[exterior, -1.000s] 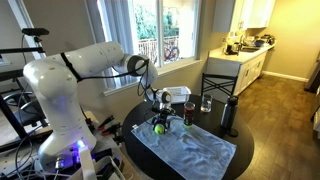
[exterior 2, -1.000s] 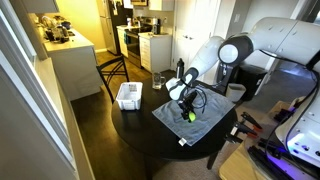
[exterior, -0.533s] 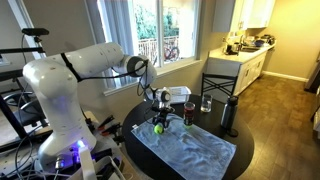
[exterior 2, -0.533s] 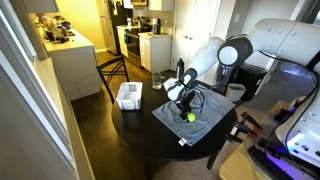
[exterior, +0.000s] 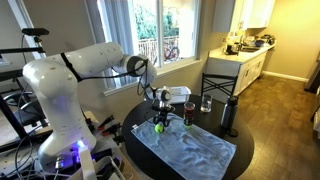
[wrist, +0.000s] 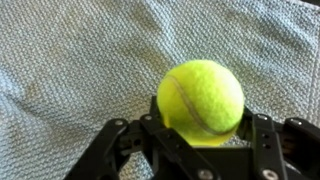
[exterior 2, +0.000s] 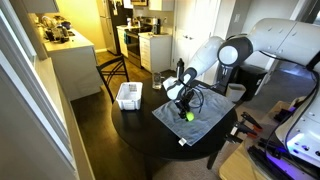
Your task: Put the tennis ball in the canister
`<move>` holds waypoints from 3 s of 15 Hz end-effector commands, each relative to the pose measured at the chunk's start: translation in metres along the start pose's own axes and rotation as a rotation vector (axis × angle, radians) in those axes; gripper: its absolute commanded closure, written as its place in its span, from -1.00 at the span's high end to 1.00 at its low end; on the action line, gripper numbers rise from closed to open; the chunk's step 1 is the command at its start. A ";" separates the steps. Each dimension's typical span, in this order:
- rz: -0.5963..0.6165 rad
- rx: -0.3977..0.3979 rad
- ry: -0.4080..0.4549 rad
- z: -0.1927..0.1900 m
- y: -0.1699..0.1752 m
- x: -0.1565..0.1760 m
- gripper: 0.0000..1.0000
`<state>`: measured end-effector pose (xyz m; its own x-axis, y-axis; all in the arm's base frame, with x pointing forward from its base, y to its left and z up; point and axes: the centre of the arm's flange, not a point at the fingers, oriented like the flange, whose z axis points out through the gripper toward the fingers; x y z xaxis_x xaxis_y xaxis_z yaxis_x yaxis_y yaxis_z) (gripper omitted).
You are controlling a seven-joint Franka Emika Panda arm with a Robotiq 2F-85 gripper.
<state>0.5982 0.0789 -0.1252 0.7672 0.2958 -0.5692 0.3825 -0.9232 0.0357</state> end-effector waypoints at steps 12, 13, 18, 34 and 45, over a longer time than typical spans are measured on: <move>-0.032 -0.231 0.349 -0.149 -0.031 -0.021 -0.17; -0.026 -0.273 0.361 -0.158 -0.031 -0.024 -0.17; 0.021 -0.458 0.381 -0.192 -0.030 -0.047 -0.17; 0.329 -0.478 0.550 -0.217 0.059 -0.112 -0.17; 0.382 -0.440 0.827 -0.227 0.099 -0.141 -0.17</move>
<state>0.6674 0.0033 0.1370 0.9518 0.2157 0.2181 0.0844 -0.8678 0.4897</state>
